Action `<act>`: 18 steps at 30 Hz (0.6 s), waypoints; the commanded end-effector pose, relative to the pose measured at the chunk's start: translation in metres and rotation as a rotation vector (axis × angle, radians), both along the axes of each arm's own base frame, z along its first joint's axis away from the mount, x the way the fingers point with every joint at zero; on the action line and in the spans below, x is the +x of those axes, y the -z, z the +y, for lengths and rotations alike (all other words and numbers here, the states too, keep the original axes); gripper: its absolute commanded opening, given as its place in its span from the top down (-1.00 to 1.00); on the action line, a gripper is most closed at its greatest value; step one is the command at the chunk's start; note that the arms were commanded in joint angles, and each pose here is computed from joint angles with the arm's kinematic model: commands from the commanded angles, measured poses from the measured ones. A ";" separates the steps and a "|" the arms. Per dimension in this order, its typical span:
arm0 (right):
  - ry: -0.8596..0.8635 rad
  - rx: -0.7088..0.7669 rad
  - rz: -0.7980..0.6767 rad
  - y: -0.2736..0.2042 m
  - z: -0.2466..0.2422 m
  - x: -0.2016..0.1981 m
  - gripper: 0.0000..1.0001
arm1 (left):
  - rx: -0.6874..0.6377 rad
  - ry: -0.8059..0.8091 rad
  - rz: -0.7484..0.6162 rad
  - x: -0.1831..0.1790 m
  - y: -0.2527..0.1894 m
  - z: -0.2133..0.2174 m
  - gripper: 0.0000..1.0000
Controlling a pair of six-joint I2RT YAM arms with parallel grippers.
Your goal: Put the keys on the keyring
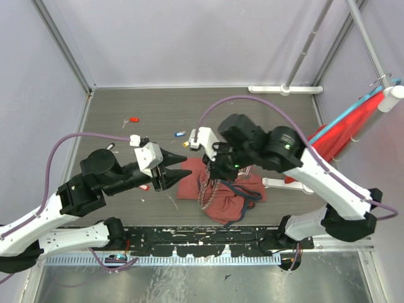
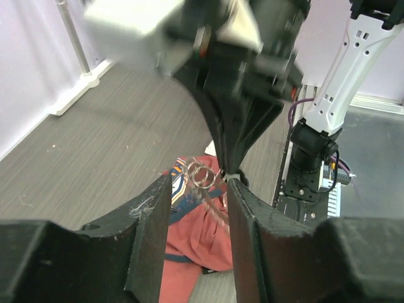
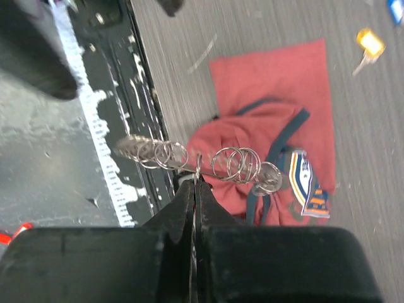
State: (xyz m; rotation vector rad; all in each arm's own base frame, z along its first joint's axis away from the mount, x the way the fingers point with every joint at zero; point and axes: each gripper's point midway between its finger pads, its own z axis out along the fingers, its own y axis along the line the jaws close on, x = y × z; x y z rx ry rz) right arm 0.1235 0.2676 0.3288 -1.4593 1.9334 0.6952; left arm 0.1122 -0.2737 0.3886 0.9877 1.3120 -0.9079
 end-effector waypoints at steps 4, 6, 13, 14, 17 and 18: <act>0.113 -0.070 -0.071 -0.004 -0.016 0.011 0.99 | -0.007 0.005 0.035 -0.005 0.009 0.005 0.11; 0.102 -0.059 -0.075 -0.007 -0.015 0.010 0.99 | -0.009 0.015 0.041 -0.007 0.013 0.006 0.12; -0.008 -0.018 -0.035 -0.008 -0.005 -0.006 0.99 | 0.004 0.108 0.043 -0.019 0.019 -0.008 0.14; -0.027 -0.014 -0.029 -0.009 -0.004 -0.009 0.99 | 0.007 0.115 0.042 -0.019 0.020 -0.010 0.14; -0.070 0.023 -0.022 -0.015 0.000 -0.017 0.99 | 0.025 0.147 0.040 -0.021 0.022 -0.017 0.16; -0.080 0.035 -0.020 -0.017 0.002 -0.019 0.99 | 0.028 0.161 0.039 -0.023 0.022 -0.019 0.17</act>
